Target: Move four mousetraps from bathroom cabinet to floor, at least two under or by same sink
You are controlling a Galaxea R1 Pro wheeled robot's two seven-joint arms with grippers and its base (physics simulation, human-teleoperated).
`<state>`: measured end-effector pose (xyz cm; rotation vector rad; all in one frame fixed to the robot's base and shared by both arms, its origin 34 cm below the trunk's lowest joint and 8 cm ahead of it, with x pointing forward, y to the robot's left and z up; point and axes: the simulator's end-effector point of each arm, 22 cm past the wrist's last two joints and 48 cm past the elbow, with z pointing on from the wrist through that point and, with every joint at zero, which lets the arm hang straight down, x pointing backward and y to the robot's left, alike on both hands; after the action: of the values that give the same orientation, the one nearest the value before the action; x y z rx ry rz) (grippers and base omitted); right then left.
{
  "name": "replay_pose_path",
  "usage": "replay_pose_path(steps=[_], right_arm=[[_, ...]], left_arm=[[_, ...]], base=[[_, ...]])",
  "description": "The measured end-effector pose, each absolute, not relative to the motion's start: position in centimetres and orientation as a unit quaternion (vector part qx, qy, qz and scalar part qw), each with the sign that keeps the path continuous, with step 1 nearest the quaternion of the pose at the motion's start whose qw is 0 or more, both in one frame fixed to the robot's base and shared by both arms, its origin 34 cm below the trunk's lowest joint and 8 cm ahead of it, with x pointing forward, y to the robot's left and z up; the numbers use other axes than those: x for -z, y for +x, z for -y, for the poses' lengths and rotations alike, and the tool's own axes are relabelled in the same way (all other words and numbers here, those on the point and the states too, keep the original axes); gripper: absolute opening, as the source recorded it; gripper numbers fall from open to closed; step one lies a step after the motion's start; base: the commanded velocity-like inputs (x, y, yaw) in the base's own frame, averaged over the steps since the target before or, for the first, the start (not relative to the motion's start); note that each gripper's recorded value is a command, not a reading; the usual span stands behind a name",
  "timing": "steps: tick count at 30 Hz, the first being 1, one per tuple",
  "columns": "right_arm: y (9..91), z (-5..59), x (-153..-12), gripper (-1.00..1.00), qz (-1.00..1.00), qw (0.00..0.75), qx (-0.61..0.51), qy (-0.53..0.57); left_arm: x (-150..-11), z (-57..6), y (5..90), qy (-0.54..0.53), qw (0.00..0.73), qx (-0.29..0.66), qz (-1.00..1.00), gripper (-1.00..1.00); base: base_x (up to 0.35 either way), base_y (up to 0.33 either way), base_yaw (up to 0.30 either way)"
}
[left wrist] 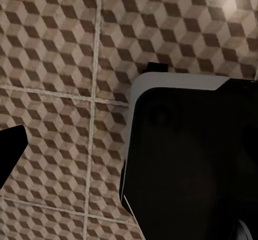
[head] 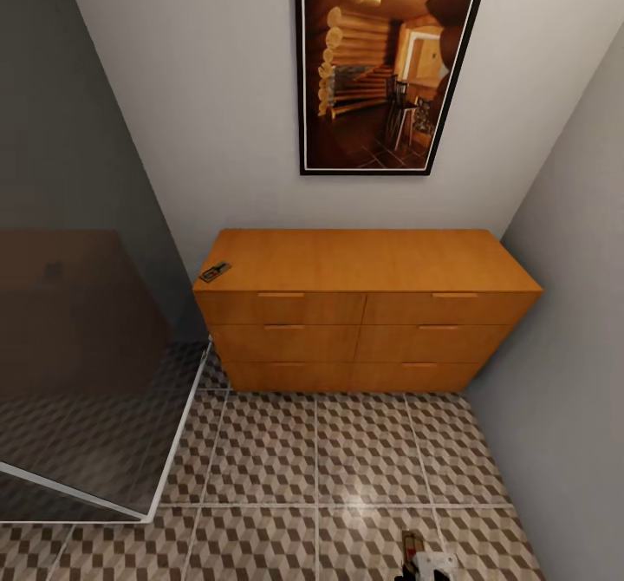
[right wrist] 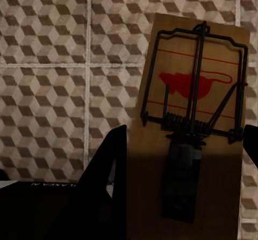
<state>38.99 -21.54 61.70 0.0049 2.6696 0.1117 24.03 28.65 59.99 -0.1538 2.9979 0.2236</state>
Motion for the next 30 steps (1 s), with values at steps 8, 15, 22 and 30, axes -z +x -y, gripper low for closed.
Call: replay_pose_path(steps=[8,15,22,30], right_arm=[[40.2,21.3,-62.1,-1.00,-0.968,0.248,-0.044,0.001],[40.2,21.2,-62.1,-1.00,-0.967,0.249,-0.044,0.000],[40.3,21.2,-62.2,-1.00,-0.967,0.251,-0.044,0.000],[40.2,20.1,-62.3,-1.00,-0.966,0.254,-0.049,-0.003]], left_arm=[[-61.1,-26.5,31.3,-0.058,0.112,-0.054,-0.991,1.00],[-64.1,-25.6,37.9,-0.054,0.119,-0.069,-0.989,1.00],[-65.6,-24.8,41.1,-0.057,0.151,-0.060,-0.985,1.00],[-66.9,-23.9,44.2,-0.049,0.176,-0.054,-0.982,1.00]], base=[[0.000,0.000,0.000],[0.000,0.000,0.000],[0.000,0.000,0.000],[0.000,0.000,0.000]])
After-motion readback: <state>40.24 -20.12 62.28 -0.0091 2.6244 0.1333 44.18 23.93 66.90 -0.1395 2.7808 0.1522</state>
